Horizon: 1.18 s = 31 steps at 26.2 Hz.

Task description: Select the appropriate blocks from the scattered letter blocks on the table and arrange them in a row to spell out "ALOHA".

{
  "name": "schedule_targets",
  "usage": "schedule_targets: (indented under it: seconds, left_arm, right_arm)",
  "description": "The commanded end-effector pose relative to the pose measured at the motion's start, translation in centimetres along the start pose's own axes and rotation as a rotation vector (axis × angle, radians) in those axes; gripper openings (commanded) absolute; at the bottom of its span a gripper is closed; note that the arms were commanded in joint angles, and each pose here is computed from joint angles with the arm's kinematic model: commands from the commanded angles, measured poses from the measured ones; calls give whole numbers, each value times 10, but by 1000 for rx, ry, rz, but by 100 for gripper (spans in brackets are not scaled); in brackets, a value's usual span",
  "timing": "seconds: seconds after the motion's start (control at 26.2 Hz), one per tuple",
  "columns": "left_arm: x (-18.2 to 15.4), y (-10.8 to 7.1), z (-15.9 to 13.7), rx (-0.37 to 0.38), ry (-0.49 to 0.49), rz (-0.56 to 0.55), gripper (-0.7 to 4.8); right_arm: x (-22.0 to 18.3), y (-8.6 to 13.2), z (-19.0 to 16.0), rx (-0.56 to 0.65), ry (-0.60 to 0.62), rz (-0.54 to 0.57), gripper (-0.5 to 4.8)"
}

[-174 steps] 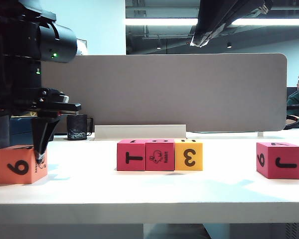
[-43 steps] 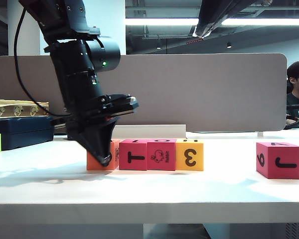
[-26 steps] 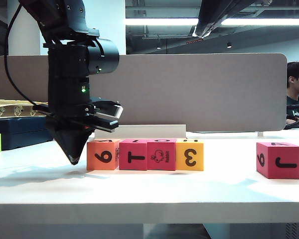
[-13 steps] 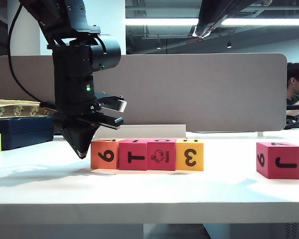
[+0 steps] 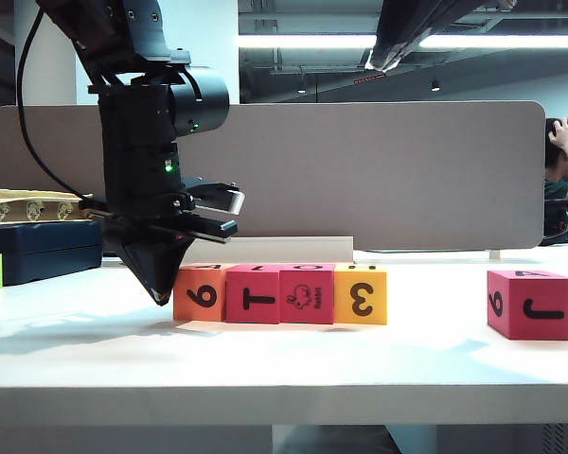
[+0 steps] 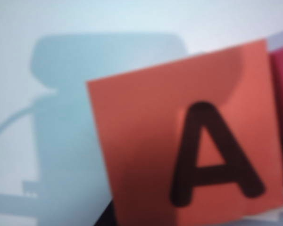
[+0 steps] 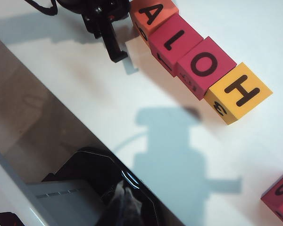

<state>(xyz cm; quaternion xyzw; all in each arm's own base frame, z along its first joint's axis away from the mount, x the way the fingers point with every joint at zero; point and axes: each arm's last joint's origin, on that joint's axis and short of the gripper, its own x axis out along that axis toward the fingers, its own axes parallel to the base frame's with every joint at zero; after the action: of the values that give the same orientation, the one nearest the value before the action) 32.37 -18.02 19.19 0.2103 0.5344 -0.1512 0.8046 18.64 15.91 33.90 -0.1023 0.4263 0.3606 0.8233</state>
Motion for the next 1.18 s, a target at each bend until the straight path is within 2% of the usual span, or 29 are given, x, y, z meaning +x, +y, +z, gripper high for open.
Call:
schedule_targets:
  seconds: [0.04,0.34,0.46,0.69,0.84,0.88,0.92,1.03,1.18]
  left_arm:
    - [-2,0,1,6,-4,-22,-6]
    - [-2,0,1,6,-5,-23,-6]
    - [-2,-1,1,6,-6,-68,-6]
    - [-2,-1,0,8,-3,-77,-6]
    - [-3,-2,-4,14,41,-85,-6]
    - [-4,-1,-8,30,82,-76,-6]
    - [-5,1,-9,35,97,-13,-6]
    - [-7,5,-8,37,81,112,-6]
    - [-8,6,-3,44,34,127,-6]
  right_arm:
    - [-2,0,2,-3,-26,-1,-6]
    - [-2,0,3,-3,-27,-1,-6]
    - [-2,0,2,-3,-27,-4,-6]
    - [-2,0,2,-3,-27,-4,-6]
    - [-2,0,2,-3,-27,-4,-6]
    - [-2,0,2,-3,-26,-4,-6]
    - [-2,0,2,-3,-27,-4,-6]
    - [-2,0,2,-3,-27,-4,-6]
    - [-2,0,2,-3,-27,-4,-6]
